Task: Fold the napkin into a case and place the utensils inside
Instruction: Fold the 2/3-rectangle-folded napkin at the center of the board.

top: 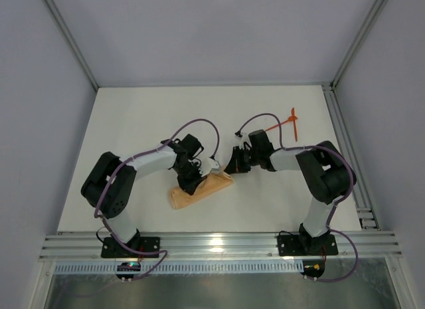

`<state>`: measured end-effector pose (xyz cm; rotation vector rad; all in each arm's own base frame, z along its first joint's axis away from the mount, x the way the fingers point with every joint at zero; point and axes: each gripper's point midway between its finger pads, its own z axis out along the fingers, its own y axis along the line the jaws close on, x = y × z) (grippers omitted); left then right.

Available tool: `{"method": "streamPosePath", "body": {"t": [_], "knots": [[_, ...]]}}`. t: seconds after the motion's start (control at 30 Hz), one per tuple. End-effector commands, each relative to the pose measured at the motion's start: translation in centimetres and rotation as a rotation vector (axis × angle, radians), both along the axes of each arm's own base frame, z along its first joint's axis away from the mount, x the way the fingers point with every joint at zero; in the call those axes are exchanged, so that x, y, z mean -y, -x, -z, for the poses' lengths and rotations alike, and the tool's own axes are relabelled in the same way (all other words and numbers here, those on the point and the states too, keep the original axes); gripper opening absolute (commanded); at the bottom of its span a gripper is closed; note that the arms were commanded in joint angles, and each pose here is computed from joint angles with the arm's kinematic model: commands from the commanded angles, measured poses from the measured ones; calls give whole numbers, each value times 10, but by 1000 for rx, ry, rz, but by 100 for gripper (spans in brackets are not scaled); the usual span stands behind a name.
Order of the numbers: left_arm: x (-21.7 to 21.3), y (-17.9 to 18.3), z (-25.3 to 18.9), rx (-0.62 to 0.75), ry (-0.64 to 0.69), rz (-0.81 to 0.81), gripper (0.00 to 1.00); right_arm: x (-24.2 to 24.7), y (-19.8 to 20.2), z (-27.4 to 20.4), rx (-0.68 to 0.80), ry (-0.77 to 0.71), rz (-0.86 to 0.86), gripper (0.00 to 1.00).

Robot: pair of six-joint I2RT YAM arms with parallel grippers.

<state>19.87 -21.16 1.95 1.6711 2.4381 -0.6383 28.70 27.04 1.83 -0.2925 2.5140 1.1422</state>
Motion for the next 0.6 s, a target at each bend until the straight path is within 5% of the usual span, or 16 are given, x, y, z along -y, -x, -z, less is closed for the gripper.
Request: {"method": "streamPosePath", "body": {"t": [0.0,0.3,0.57], "knots": [[-16,7,-14,-17,-15,0,5,11,9,23,-28,63,36,6],[-39,0,-12,-28,-61,-49,13,7,12,23,-20,48,26,6],[-67,-30,-4,12,-147,-101,4,-3,30,26,-37,28,28,6]]}}
